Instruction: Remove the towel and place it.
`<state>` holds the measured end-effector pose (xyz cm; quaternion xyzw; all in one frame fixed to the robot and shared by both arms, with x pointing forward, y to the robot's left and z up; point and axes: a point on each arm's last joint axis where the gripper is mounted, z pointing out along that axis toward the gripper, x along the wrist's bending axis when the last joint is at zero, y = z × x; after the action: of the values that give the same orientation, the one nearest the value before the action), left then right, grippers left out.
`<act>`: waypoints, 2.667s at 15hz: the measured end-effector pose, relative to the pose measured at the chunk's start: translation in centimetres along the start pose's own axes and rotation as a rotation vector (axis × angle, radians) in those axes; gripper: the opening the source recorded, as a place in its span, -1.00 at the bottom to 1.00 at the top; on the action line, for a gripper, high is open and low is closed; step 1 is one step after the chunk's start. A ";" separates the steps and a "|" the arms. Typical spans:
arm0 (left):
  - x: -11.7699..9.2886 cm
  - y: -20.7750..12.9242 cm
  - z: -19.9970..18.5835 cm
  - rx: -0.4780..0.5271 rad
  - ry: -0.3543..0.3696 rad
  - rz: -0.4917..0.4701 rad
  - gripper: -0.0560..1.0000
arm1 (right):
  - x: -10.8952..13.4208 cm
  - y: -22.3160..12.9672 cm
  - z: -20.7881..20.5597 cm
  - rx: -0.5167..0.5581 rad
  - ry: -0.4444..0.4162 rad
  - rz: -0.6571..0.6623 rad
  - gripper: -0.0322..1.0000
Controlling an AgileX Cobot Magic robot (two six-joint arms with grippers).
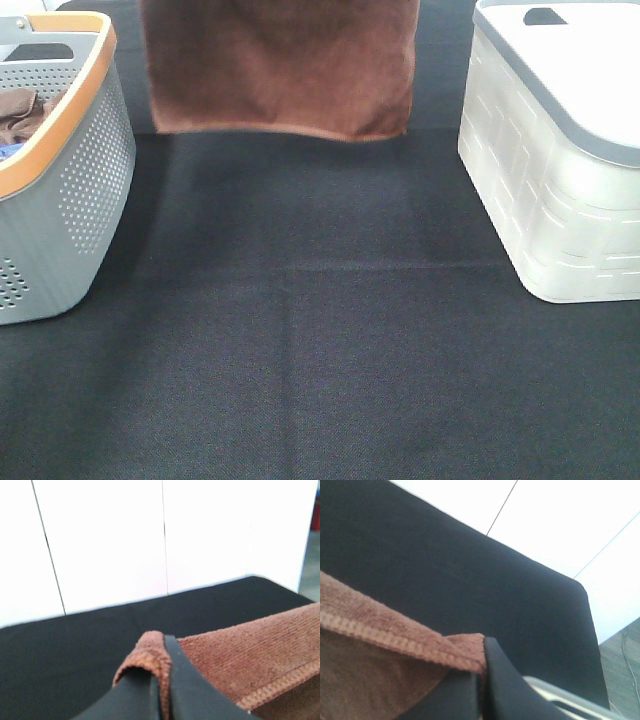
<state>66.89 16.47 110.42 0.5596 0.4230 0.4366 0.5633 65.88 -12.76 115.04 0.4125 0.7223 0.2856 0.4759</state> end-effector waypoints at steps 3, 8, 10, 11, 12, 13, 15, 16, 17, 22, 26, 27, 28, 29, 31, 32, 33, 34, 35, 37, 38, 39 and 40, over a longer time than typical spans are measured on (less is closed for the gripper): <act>-0.1 -3.7 1.7 0.026 0.009 0.009 -0.89 | 0.8 -1.8 2.2 0.093 0.030 0.053 -0.94; -0.8 -8.8 0.9 0.513 -0.070 0.007 -0.89 | 3.8 -6.3 3.8 0.452 0.188 0.001 -0.94; -1.0 -9.9 -0.1 0.682 -0.100 0.004 -0.89 | 4.5 -7.0 3.4 0.538 0.262 0.005 -0.94; -1.3 -10.7 -0.9 0.811 -0.126 0.001 -0.89 | 4.8 -7.5 2.9 0.612 0.299 0.016 -0.94; -1.7 -11.1 -1.5 0.881 -0.143 -0.007 -0.89 | 4.8 -7.8 2.6 0.663 0.313 0.014 -0.94; -2.1 -11.4 -1.9 0.941 -0.161 -0.016 -0.89 | 4.9 -8.2 2.3 0.715 0.322 0.014 -0.94; -3.0 -11.8 -2.8 1.036 -0.196 -0.016 -0.89 | 5.1 -8.6 1.8 0.784 0.351 0.023 -0.94; -3.6 -12.0 -3.1 1.074 -0.216 -0.008 -0.89 | 5.2 -8.7 1.5 0.812 0.370 0.036 -0.94; -4.3 -12.1 -3.5 1.107 -0.235 0.005 -0.89 | 5.4 -8.8 1.2 0.845 0.394 0.048 -0.94; -6.1 -12.6 -5.2 1.270 -0.302 0.039 -0.89 | 6.6 -10.2 1.0 0.920 0.469 0.085 -0.94; -6.0 -12.8 -6.7 1.433 -0.326 0.044 -0.89 | 8.5 -13.8 0.7 1.069 0.531 0.089 -0.94; -6.0 -12.9 -7.2 1.484 -0.334 0.046 -0.89 | 8.9 -15.0 0.6 1.114 0.538 0.083 -0.94; -6.0 -12.9 -7.4 1.514 -0.339 0.048 -0.89 | 9.1 -15.6 0.4 1.140 0.547 0.084 -0.94; -6.0 -12.9 -7.7 1.539 -0.343 0.048 -0.89 | 9.4 -16.1 0.3 1.161 0.559 0.091 -0.94; -6.0 -12.9 -8.2 1.593 -0.353 0.044 -0.89 | 9.9 -17.0 0.0 1.198 0.577 0.101 -0.94; -6.0 -12.8 -8.3 1.612 -0.355 0.043 -0.89 | 10.0 -17.2 0.0 1.208 0.584 0.105 -0.94; -6.0 -12.8 -8.4 1.617 -0.356 0.041 -0.89 | 10.1 -17.3 -0.1 1.213 0.589 0.110 -0.94; -6.0 -13.1 -8.4 1.627 -0.356 0.041 -0.89 | 10.2 -17.3 -0.1 1.214 0.598 0.120 -0.94; -6.0 -13.1 -8.4 1.629 -0.358 0.038 -0.89 | 10.2 -17.2 -0.1 1.215 0.604 0.128 -0.90; -6.2 -13.1 -8.4 1.629 -0.369 0.010 -0.67 | 10.3 -17.2 -0.2 1.216 0.611 0.136 -0.54; -6.4 -13.0 -8.4 1.628 -0.376 -0.008 -0.47 | 10.4 -17.2 -0.2 1.217 0.617 0.142 -0.28; -6.6 -13.0 -8.4 1.627 -0.390 -0.025 -0.20 | 10.4 -17.1 -0.2 1.217 0.622 0.149 0.00; -6.6 -13.0 -8.5 1.625 -0.399 -0.027 0.05 | 10.4 -17.1 -0.3 1.218 0.626 0.153 0.24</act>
<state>57.24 12.39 97.24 0.8531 0.5052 -0.1184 0.0539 57.94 -12.20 96.64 0.5543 0.8265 -0.0327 -0.0930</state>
